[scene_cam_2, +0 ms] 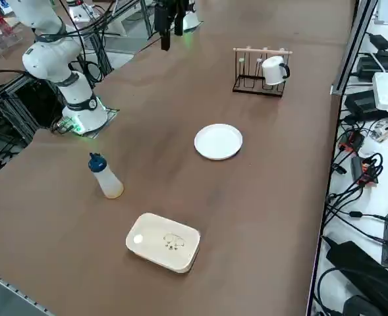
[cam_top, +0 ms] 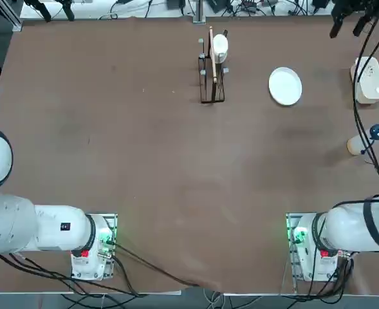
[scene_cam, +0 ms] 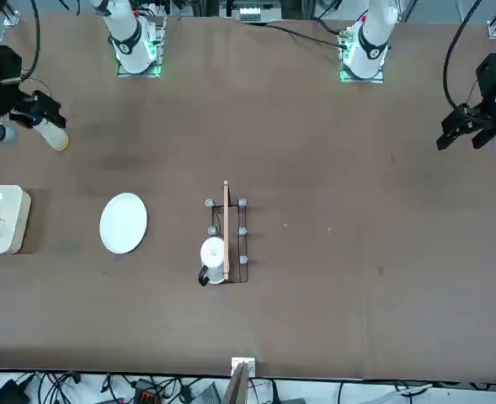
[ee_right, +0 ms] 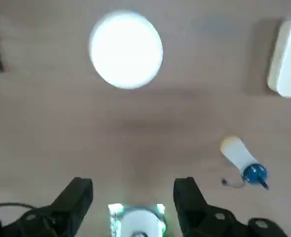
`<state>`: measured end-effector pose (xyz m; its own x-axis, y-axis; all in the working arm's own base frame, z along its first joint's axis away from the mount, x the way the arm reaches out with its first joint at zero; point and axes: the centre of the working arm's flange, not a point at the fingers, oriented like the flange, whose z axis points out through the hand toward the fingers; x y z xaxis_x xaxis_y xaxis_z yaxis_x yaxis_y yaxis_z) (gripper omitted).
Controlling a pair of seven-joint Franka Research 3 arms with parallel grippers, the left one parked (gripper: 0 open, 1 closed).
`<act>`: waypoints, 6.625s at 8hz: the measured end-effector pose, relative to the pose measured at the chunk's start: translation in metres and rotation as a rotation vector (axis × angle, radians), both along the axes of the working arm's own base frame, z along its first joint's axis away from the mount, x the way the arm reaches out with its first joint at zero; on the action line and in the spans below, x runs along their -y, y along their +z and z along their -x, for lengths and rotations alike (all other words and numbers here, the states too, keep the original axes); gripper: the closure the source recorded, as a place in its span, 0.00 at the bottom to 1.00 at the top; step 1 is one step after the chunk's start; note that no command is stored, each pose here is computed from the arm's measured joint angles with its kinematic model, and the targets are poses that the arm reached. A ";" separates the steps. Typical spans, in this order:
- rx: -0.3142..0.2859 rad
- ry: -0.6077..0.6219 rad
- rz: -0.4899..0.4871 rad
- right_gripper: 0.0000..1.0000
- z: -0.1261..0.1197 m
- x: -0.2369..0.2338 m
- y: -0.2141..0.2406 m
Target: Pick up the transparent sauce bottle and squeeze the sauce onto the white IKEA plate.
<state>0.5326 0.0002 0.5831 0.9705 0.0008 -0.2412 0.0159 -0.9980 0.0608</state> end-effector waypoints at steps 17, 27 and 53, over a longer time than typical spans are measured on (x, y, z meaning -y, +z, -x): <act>0.624 -1.234 1.609 0.00 0.058 0.037 -0.349; 0.966 -1.354 1.760 0.01 0.093 0.113 -0.468; 0.547 -1.178 0.858 0.48 -0.094 -0.198 -0.304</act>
